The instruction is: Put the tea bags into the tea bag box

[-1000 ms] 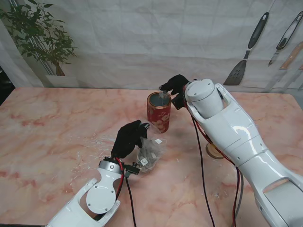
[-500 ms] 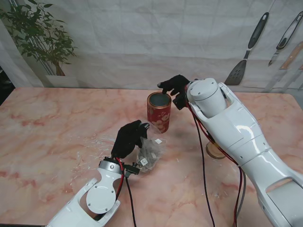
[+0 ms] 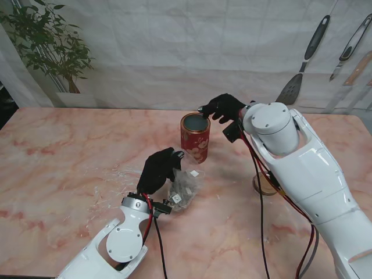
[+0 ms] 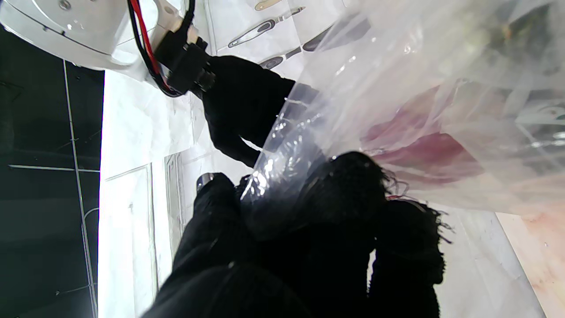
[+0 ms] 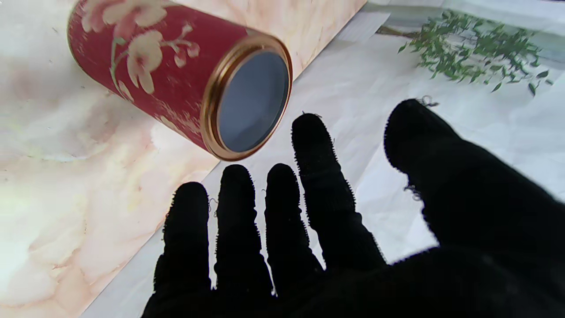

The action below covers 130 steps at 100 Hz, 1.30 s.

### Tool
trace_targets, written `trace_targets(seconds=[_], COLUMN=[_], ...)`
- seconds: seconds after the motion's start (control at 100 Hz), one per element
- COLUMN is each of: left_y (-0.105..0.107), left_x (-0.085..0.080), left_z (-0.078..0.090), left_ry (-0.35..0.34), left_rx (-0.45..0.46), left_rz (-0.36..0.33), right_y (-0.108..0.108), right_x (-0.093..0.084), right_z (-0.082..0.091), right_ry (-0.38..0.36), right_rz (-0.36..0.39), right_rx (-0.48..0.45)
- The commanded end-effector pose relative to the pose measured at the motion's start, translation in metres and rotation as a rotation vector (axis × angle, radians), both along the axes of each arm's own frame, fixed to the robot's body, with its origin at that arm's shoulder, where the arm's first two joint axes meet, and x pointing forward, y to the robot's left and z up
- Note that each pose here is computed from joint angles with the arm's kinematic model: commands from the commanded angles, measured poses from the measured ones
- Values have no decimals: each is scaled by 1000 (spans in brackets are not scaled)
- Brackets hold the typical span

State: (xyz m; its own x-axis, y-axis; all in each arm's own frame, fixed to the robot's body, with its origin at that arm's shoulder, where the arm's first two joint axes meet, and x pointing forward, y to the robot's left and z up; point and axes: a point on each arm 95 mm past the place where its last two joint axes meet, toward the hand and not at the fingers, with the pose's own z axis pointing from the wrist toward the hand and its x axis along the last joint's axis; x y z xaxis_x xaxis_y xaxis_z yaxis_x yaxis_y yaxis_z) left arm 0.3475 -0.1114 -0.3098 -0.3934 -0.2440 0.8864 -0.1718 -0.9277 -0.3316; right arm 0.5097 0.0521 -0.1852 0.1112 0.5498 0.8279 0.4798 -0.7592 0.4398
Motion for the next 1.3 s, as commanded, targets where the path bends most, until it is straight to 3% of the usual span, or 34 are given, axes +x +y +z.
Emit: trace_targets(seconds=[0.0, 0.25, 0.68, 0.85, 1.29], left_y=[-3, -5, -10, -10, -11], left_x=[1, 2, 2, 1, -3], left_z=[6, 9, 14, 18, 21], left_ry=[-10, -26, -48, -67, -84], left_rx=[-1, 16, 21, 21, 2], left_rz=[-12, -21, -28, -32, -37], right_y=[-4, -7, 0, 0, -7], right_x=[-7, -32, -65, -68, -69], right_z=[-5, -13, -48, -60, -85], right_ry=[11, 17, 62, 86, 162], right_rz=[36, 162, 372, 411, 424], right_rx=[-2, 8, 15, -18, -79])
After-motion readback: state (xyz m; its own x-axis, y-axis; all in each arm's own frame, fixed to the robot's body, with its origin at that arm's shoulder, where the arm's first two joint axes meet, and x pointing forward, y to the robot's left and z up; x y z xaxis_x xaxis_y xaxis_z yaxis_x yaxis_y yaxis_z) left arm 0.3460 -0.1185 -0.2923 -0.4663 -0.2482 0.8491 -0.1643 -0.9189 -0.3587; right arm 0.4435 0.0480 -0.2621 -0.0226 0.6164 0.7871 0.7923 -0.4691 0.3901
